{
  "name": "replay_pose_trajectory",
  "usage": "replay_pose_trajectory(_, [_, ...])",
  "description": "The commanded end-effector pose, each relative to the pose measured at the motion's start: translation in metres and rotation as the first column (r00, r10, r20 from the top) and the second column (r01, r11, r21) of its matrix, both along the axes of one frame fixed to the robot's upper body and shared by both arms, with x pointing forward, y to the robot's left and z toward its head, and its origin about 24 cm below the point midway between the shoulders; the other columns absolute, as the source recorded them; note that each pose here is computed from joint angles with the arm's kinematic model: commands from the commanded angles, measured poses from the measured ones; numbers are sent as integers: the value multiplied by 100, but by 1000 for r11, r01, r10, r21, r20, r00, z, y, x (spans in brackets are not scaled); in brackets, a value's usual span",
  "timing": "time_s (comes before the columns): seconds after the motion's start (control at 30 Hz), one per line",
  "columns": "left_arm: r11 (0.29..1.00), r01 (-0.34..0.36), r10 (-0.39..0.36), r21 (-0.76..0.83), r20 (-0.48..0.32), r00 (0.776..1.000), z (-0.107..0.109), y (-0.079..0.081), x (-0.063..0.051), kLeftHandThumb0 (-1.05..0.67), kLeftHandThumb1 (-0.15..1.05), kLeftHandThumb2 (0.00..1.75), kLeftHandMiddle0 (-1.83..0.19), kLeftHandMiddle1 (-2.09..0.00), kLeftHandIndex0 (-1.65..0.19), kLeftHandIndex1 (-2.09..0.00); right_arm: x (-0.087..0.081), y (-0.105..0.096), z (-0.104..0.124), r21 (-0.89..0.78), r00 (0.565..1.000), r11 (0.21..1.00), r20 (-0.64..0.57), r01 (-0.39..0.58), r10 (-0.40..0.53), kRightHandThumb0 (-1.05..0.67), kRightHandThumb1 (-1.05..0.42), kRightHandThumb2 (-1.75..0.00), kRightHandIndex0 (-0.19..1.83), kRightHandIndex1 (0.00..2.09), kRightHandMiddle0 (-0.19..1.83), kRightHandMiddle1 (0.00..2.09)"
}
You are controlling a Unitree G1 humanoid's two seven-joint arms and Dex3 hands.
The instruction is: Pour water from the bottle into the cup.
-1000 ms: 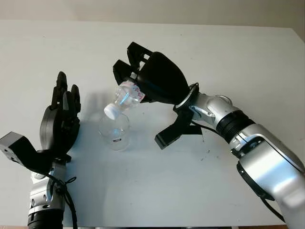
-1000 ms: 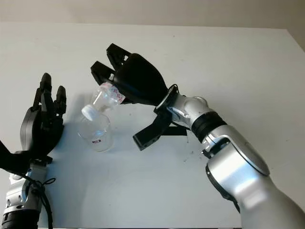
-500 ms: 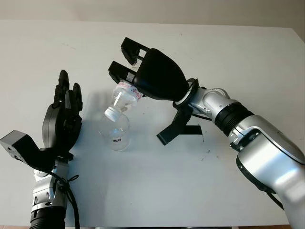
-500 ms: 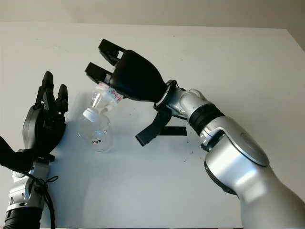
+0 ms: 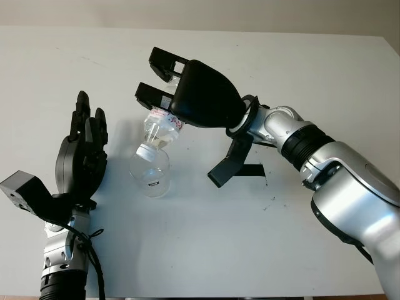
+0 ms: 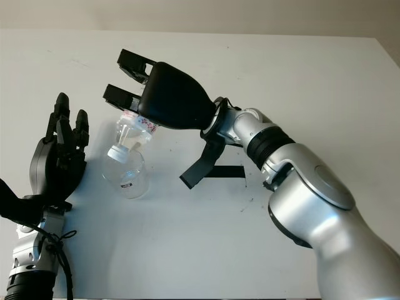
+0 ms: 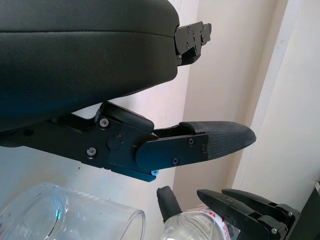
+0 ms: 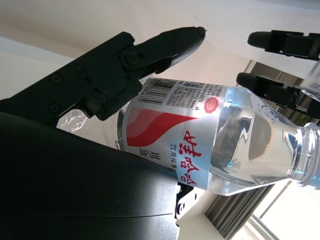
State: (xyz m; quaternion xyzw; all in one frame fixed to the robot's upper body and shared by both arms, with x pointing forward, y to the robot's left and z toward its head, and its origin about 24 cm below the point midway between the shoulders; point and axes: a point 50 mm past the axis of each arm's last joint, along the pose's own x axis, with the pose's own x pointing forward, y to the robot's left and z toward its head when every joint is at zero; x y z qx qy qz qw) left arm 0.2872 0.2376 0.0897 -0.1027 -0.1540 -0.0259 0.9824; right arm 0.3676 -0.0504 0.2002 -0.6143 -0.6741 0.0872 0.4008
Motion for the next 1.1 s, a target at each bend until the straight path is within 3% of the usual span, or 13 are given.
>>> replay_pose_trajectory(0.0, [1000,2,-3,-17,-32,999,-10,-1,-2,-75,105,54,19,-2,19,-1,1,1,12,-1,999,1000,36,-10,10,-57,-105,-22,120,209,72,209])
replay_pose_trajectory(0.2, [1000,0,-1,-18,-30,1000,-11,-1,-2,-75,105,54,19,-1,19,0,0,1,11,26,1000,1000,-16,-15,15,-57,-105,-23,120,209,72,209])
replay_pose_trajectory(0.3, [1000,-1,1,-18,-30,1000,-10,-1,-2,-74,105,54,19,0,19,0,3,-1,9,109,988,994,-156,25,-8,-54,-105,-28,118,209,75,209])
replay_pose_trajectory(0.4, [1000,-7,7,-20,-29,1000,-11,1,-2,-75,105,55,19,0,19,0,8,-7,8,203,942,972,-333,119,-46,-49,-105,-35,114,209,80,209])
replay_pose_trajectory(0.47, [1000,-14,14,-18,-35,999,-11,3,-3,-75,105,54,19,-1,19,0,12,-17,6,275,873,941,-487,197,-40,-46,-105,-37,111,209,80,209])
replay_pose_trajectory(0.57, [1000,-18,17,-13,-36,999,-11,5,-4,-76,105,53,19,-2,19,0,14,-31,1,370,756,888,-654,273,40,-41,-105,-36,110,209,79,209])
replay_pose_trajectory(0.7, [1000,-18,17,-11,-37,999,-11,8,-5,-76,105,53,19,-4,19,-1,17,-45,-7,440,597,823,-786,359,160,-40,-105,-43,113,209,77,209])
replay_pose_trajectory(0.83, [1000,-16,16,-10,-42,999,-12,8,-6,-75,105,54,19,-4,19,-1,16,-62,-22,515,405,733,-845,444,349,-37,-105,-49,113,209,75,209])
replay_pose_trajectory(0.9, [1000,-16,16,-6,-40,999,-13,9,-6,-75,105,55,19,-4,19,0,15,-66,-25,529,348,710,-847,464,403,-35,-105,-52,114,209,76,209])
replay_pose_trajectory(1.03, [1000,-11,11,-5,-40,999,-13,10,-7,-75,105,56,19,-2,19,0,14,-82,-33,518,131,650,-827,556,546,-38,-105,-57,122,209,82,209])
replay_pose_trajectory(1.07, [1000,-11,11,-7,-40,999,-13,11,-7,-75,105,56,19,-2,19,0,13,-84,-33,516,99,642,-816,567,569,-38,-105,-58,124,209,83,209])
